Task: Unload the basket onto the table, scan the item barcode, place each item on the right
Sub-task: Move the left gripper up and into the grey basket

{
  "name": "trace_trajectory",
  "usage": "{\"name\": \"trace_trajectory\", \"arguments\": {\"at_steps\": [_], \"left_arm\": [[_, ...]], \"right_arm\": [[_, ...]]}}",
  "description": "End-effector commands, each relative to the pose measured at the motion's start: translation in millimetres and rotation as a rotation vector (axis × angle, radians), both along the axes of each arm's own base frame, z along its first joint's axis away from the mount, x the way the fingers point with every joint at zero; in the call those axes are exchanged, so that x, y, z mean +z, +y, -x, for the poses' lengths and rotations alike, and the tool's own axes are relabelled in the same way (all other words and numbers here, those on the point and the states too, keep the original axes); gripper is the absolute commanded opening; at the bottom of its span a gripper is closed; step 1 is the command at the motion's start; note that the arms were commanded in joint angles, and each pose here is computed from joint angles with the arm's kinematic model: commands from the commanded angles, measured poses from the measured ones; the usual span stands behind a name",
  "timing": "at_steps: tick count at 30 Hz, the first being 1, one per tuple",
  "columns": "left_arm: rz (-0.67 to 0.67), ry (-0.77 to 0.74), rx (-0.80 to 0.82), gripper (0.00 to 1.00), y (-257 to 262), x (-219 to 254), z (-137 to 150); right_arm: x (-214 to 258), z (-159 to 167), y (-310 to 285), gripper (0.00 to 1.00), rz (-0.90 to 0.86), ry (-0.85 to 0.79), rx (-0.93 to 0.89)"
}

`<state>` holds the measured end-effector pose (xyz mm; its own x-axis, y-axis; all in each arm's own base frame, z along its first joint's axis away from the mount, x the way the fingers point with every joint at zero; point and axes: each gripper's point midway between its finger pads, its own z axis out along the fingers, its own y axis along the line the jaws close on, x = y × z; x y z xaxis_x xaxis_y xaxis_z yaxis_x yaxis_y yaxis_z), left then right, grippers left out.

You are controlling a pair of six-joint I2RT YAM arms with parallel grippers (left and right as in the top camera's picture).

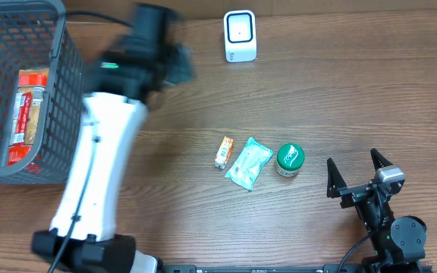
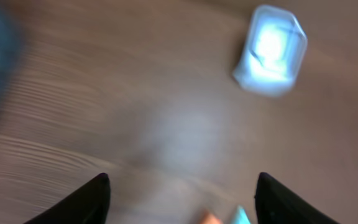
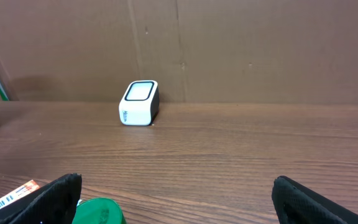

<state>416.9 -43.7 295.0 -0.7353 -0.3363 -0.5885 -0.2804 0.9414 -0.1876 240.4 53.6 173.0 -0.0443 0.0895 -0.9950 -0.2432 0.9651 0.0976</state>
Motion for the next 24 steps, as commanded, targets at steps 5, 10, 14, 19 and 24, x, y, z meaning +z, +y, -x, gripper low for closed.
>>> {"name": "trace_trajectory", "arguments": {"at_steps": [5,10,14,19,24], "left_arm": [[-0.073,-0.108,0.406,0.86,178.8,34.8,9.0],[-0.088,-0.126,0.622,1.00,265.8,38.4,42.7],[-0.112,-0.121,0.722,1.00,312.2,36.8,67.4],[-0.196,-0.048,0.675,1.00,344.9,18.5,73.8],[-0.274,0.079,0.534,1.00,361.2,-21.2,59.4]], "right_arm": [[-2.0,-0.4,-1.5,1.00,0.004,-0.004,-0.008],[-2.0,-0.4,-1.5,1.00,0.004,-0.004,-0.008],[-2.0,-0.4,-1.5,1.00,0.004,-0.004,-0.008],[-2.0,-0.4,-1.5,1.00,0.004,-0.004,-0.008],[-2.0,-0.4,-1.5,1.00,0.004,-0.004,-0.008]]}}
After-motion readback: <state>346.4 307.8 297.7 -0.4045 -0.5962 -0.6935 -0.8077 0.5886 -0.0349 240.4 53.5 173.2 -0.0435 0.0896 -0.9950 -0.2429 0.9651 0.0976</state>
